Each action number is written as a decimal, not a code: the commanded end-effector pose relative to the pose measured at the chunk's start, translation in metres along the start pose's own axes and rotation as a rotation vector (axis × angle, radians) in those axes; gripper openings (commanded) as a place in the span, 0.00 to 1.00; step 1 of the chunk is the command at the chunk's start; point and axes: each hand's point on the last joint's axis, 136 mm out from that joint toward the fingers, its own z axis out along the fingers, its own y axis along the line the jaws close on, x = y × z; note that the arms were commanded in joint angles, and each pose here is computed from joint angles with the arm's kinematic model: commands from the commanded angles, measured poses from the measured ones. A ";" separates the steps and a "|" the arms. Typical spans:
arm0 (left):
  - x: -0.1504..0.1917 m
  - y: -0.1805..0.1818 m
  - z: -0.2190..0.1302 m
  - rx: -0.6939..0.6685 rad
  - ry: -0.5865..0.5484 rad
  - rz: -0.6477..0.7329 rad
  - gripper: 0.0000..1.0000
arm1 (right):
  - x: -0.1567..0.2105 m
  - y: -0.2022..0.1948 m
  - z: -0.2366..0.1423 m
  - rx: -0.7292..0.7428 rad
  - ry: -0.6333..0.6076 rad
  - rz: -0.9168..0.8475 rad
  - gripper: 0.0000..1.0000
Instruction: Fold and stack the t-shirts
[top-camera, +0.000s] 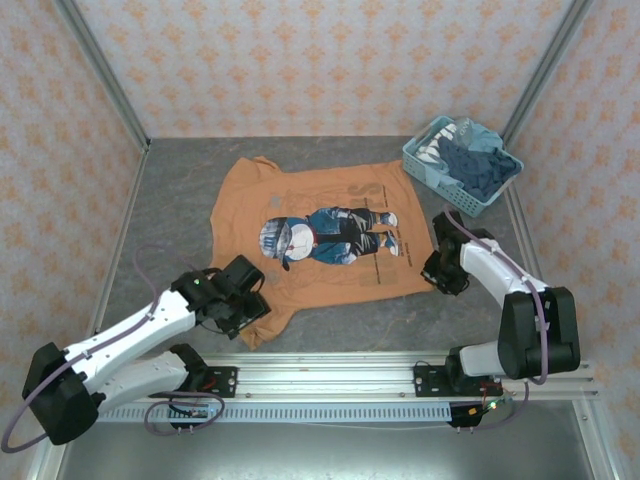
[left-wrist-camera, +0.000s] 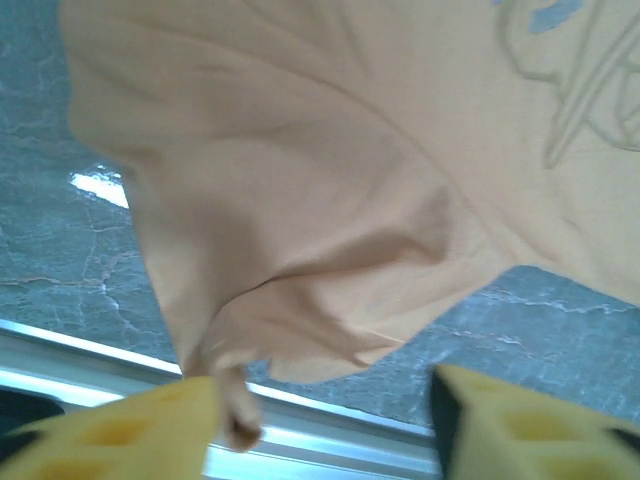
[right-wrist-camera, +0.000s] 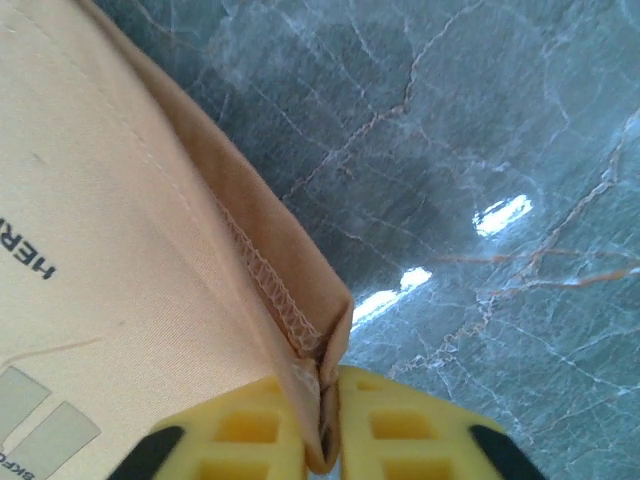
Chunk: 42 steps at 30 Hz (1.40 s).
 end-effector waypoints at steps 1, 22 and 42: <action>-0.021 0.019 -0.019 -0.102 -0.105 0.040 0.71 | -0.005 -0.006 -0.011 0.037 -0.018 -0.012 0.21; -0.199 0.031 0.065 -0.355 -0.058 -0.181 0.28 | -0.015 0.038 0.034 0.026 0.060 -0.048 0.30; -0.127 0.027 0.019 -0.076 -0.087 -0.317 0.57 | -0.009 0.039 -0.020 -0.077 0.004 -0.100 0.52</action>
